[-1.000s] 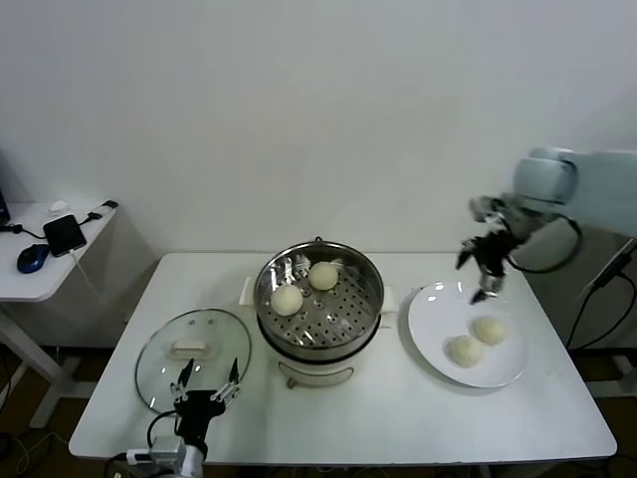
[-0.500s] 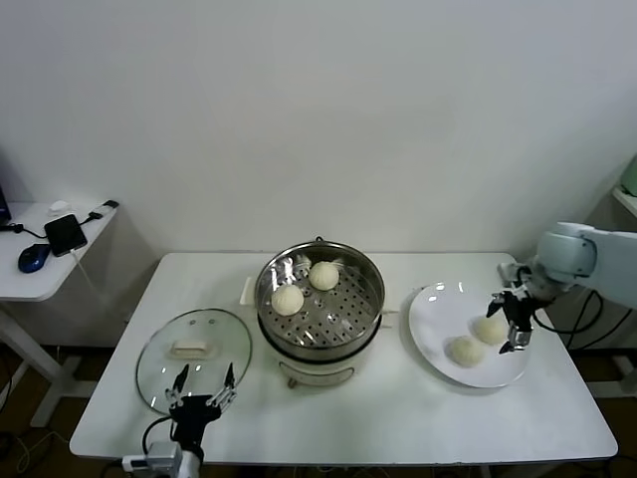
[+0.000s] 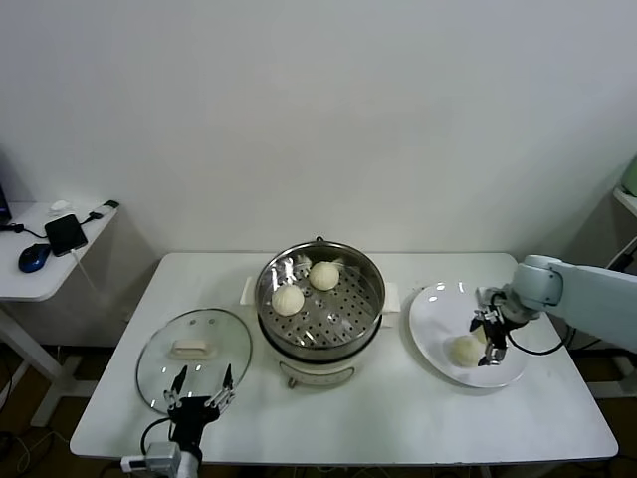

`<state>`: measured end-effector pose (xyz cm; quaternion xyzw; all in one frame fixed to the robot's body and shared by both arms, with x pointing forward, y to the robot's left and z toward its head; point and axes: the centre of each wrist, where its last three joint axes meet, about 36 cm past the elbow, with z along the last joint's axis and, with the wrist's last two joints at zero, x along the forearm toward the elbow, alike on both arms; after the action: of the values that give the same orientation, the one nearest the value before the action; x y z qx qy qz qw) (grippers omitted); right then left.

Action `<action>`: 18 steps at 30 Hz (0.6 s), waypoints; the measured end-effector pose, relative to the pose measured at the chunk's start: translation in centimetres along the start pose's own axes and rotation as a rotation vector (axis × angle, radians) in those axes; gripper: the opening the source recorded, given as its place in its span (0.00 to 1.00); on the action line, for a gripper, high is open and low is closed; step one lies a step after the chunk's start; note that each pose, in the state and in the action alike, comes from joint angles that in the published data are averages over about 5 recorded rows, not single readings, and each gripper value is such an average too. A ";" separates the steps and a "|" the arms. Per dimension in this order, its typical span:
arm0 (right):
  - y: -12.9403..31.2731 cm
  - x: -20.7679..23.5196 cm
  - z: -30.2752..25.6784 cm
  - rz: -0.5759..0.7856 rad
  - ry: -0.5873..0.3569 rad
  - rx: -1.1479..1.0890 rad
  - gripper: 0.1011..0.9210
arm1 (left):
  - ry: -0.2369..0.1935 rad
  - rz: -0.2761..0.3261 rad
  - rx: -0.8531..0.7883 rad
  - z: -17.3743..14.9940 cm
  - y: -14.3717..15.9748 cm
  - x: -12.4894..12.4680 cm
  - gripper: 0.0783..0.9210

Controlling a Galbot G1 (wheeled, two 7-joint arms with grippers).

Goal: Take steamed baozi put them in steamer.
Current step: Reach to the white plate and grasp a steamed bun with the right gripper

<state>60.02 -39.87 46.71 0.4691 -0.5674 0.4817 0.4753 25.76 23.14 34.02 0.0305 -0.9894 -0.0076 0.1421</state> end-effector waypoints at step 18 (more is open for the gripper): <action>-0.5 0.3 -1.2 -0.029 -0.007 0.030 0.68 | -0.002 0.014 0.003 -0.5 -0.5 0.4 0.88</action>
<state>60.63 -38.72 47.14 0.4861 -0.5550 0.4816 0.4730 25.55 22.64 34.56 0.0235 -0.9897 -0.0053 0.1413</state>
